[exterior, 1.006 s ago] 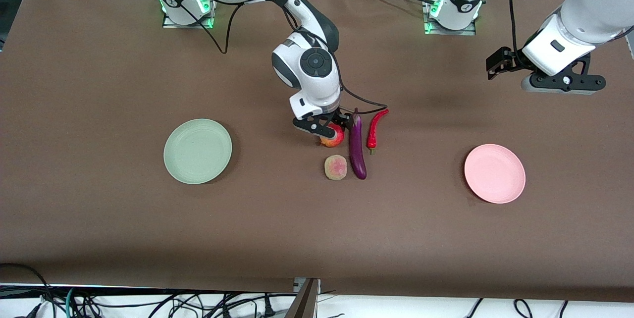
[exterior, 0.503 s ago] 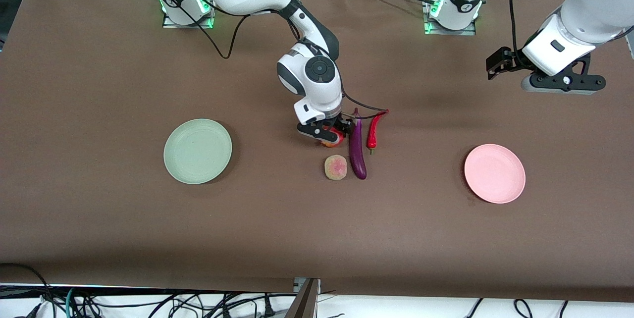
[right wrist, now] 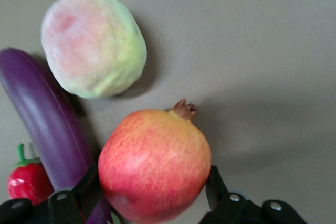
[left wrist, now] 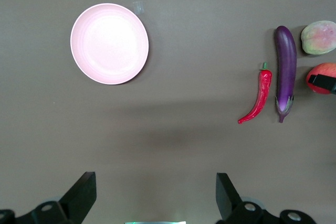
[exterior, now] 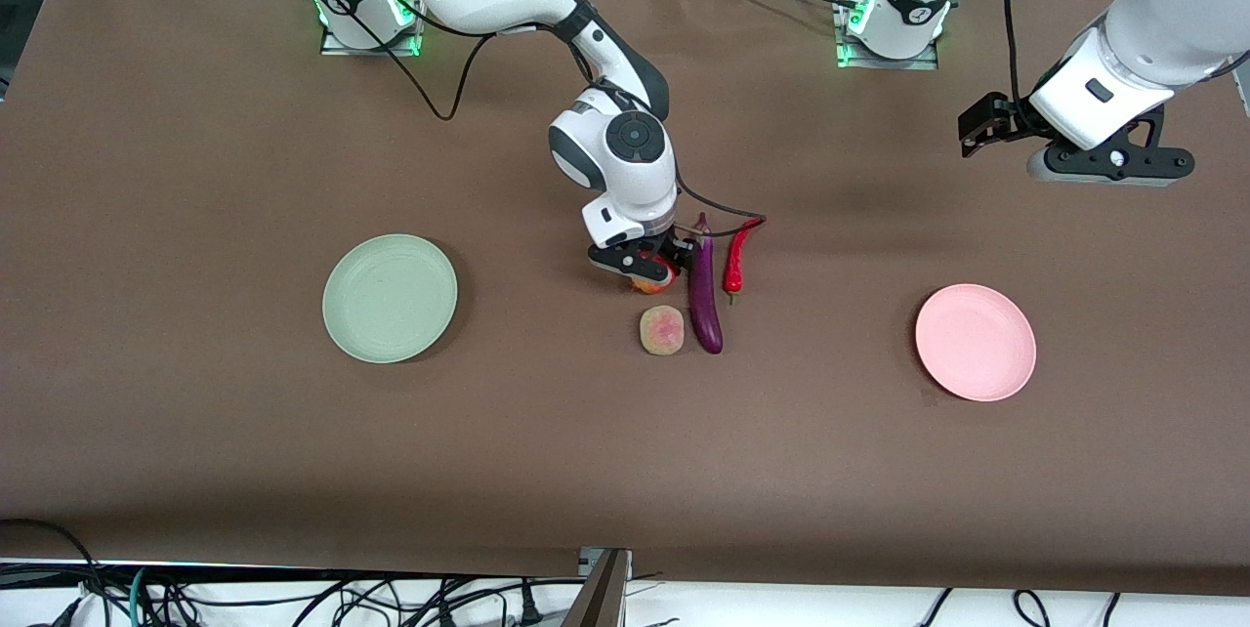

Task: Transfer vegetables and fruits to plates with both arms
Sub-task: 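Carry the pomegranate to the green plate while the left gripper grasps the chili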

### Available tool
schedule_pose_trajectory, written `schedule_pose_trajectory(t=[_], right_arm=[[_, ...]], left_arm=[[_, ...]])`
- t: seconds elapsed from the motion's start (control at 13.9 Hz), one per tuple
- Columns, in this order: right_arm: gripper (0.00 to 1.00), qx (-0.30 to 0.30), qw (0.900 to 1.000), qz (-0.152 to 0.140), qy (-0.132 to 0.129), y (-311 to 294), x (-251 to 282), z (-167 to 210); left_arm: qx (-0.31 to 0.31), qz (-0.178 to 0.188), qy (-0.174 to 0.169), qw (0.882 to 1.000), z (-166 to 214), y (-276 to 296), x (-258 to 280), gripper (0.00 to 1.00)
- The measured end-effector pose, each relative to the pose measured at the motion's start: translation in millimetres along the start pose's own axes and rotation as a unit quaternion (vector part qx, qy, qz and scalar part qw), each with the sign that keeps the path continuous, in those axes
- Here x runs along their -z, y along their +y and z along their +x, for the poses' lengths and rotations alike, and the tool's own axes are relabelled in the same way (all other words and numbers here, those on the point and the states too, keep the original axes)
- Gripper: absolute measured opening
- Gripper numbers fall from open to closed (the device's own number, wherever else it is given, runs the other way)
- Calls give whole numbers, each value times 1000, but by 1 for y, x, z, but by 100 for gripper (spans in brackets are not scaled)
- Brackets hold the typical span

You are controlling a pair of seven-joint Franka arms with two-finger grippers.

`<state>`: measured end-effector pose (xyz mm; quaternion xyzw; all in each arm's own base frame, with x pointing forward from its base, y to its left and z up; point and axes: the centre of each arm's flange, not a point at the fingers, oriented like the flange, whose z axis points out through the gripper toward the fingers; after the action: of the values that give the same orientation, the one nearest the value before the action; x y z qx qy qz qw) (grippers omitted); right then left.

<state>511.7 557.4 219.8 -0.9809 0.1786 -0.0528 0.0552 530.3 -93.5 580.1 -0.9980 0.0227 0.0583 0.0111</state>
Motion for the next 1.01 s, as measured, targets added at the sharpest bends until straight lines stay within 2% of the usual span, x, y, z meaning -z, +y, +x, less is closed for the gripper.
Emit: schedule_pose_trajectory(t=[0.22, 0.43, 0.57, 0.79, 1.01], right_arm=[[84, 14, 999, -32, -7, 6, 36, 21], [84, 61, 995, -79, -27, 26, 92, 47], [84, 99, 989, -102, -44, 54, 121, 84], [84, 146, 980, -112, -75, 122, 144, 160], [84, 182, 970, -117, -109, 205, 138, 216]], left_arm=[[-4, 3, -26, 1000, -4, 3, -7, 100], [-10, 4, -66, 998, 7, 8, -36, 100], [-26, 4, -102, 994, 21, 21, -72, 100], [-72, 8, -164, 984, 41, 74, -150, 100], [-106, 2, -163, 981, 65, 124, -228, 100]])
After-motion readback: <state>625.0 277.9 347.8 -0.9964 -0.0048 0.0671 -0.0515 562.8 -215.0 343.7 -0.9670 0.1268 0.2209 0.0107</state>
